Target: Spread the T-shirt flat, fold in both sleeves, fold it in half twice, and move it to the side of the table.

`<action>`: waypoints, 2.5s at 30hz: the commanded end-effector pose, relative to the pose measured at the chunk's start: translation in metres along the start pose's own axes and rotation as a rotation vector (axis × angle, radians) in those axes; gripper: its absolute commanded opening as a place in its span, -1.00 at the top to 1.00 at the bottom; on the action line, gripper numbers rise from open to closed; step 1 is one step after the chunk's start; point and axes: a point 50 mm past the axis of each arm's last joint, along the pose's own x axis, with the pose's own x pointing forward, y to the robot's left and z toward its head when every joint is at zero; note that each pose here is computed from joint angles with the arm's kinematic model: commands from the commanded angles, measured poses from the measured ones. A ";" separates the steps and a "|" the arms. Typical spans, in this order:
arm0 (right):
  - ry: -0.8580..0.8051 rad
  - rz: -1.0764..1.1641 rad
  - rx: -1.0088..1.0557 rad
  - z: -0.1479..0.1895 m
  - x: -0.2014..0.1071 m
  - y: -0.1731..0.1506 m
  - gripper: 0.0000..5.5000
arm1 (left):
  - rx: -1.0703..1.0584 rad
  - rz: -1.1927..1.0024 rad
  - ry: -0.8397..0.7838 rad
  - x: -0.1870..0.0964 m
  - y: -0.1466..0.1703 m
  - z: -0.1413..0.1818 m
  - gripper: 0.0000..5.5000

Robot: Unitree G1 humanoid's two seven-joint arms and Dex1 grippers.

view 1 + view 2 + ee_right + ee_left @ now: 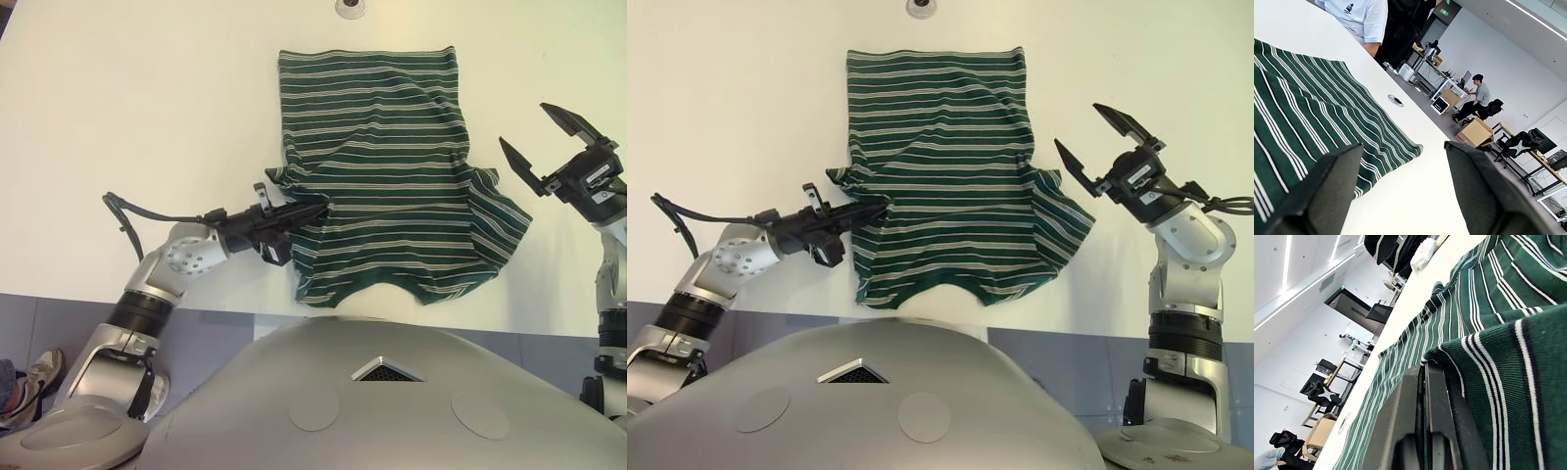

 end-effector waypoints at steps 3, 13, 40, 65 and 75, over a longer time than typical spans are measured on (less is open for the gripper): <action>-0.008 0.007 -0.012 0.000 0.007 0.000 -0.13 | 0.009 -0.057 0.016 0.016 -0.011 -0.007 0.99; -0.012 0.010 -0.016 0.003 0.007 -0.002 -0.13 | 0.015 -0.123 0.017 0.024 -0.023 -0.008 0.99; 0.411 0.065 -0.379 -0.021 -0.032 -0.025 -0.13 | -0.045 0.064 -0.006 0.029 -0.009 -0.003 0.10; 0.454 0.532 -0.355 -0.003 -0.066 0.008 -0.13 | -0.055 0.116 0.011 0.026 -0.014 0.002 0.10; 0.466 0.452 -0.397 -0.013 -0.056 -0.002 0.42 | -0.056 0.123 0.008 0.027 -0.014 0.003 0.09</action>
